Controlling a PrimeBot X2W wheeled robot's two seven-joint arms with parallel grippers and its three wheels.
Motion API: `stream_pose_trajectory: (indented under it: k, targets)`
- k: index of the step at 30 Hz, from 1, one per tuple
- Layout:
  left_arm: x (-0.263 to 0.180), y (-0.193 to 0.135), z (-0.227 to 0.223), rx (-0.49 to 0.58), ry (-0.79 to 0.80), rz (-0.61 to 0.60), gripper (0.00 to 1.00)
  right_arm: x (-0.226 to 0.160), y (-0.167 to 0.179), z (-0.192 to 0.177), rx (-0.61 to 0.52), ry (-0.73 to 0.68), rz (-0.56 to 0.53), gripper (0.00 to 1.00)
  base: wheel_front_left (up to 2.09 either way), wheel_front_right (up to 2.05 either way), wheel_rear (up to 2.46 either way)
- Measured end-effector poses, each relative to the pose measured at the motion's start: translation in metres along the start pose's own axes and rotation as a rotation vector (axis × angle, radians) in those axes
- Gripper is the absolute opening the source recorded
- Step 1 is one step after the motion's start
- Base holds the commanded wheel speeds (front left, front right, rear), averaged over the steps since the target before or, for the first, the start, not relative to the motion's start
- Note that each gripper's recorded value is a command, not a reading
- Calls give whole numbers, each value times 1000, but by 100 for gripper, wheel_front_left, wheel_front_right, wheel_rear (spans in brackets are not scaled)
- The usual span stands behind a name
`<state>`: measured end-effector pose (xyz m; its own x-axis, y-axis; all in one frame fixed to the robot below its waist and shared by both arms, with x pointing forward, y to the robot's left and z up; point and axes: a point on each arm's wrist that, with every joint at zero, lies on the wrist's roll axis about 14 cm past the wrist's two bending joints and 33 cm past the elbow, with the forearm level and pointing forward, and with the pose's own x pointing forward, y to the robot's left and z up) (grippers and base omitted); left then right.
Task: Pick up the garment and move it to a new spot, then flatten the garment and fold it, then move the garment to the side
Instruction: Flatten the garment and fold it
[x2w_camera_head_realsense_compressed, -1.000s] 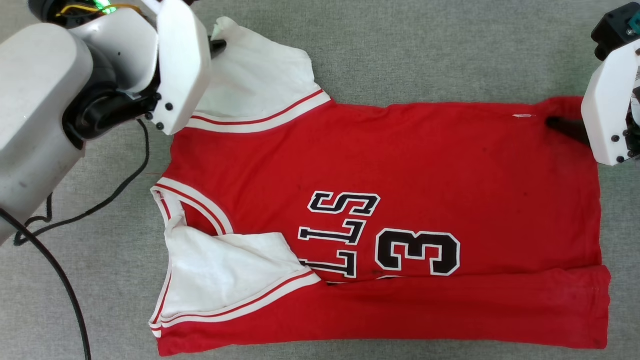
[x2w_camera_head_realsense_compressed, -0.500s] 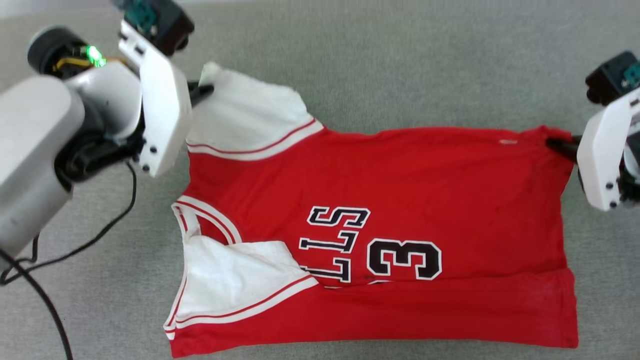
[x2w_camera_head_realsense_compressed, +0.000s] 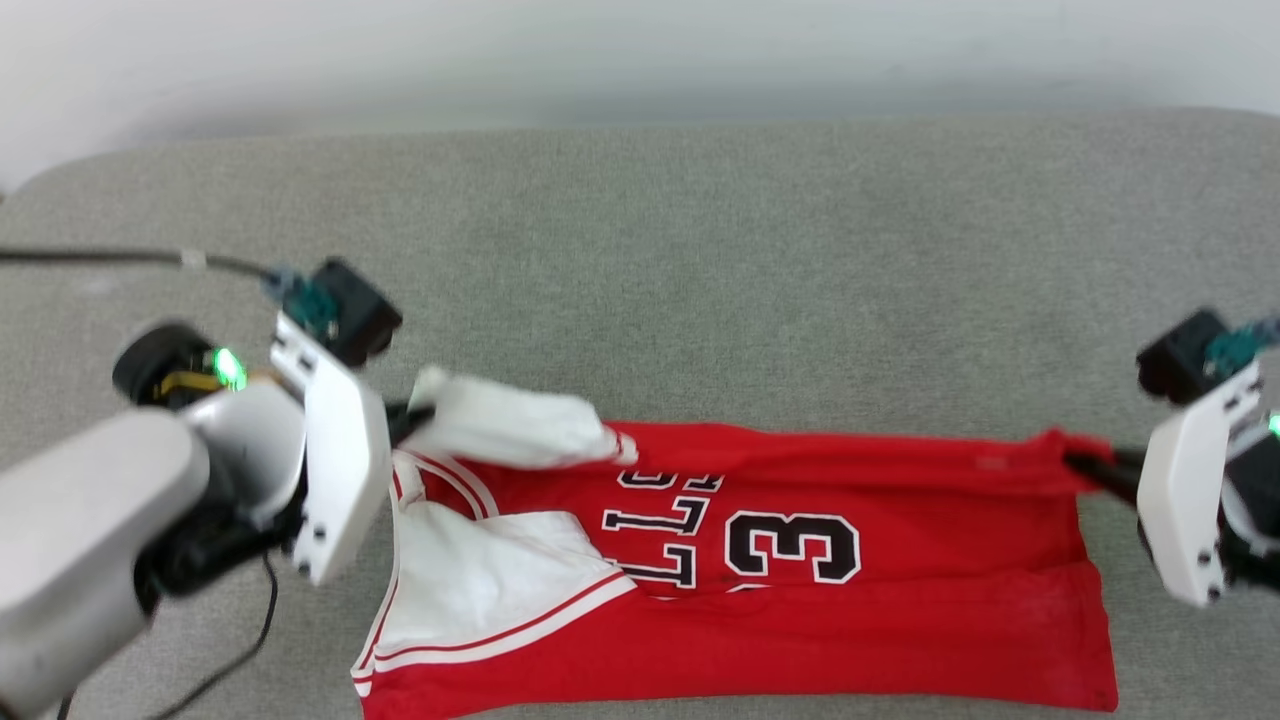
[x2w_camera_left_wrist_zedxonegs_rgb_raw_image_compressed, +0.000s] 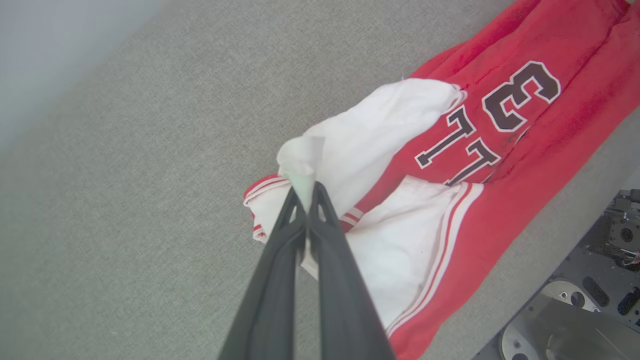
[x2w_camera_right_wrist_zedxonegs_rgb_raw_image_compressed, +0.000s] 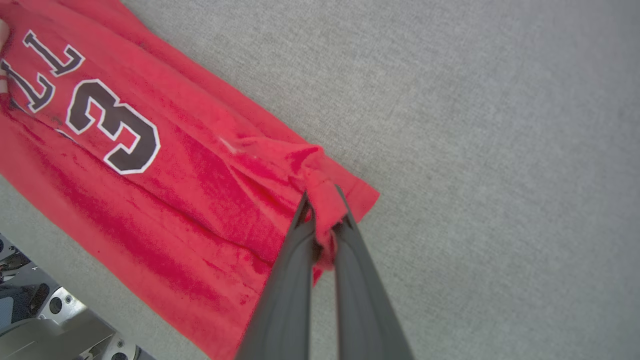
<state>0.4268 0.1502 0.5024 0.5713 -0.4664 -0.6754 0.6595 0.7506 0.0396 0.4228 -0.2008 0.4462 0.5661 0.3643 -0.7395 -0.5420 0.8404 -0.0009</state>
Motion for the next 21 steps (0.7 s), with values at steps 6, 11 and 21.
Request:
stream_pose_trajectory:
  k: [6,11,21]
  targets:
    - [-7,-28,-50,-71,93,-34,0,-6,21,-44,39,72,44,0,0,0,0]
    - [-2,-51,-94,-153,189,-83,0,-2,28,-72,58,124,56,0,0,0,0]
    - [14,-66,-133,-235,266,-98,100,12,39,-89,122,168,81,100,0,0,0]
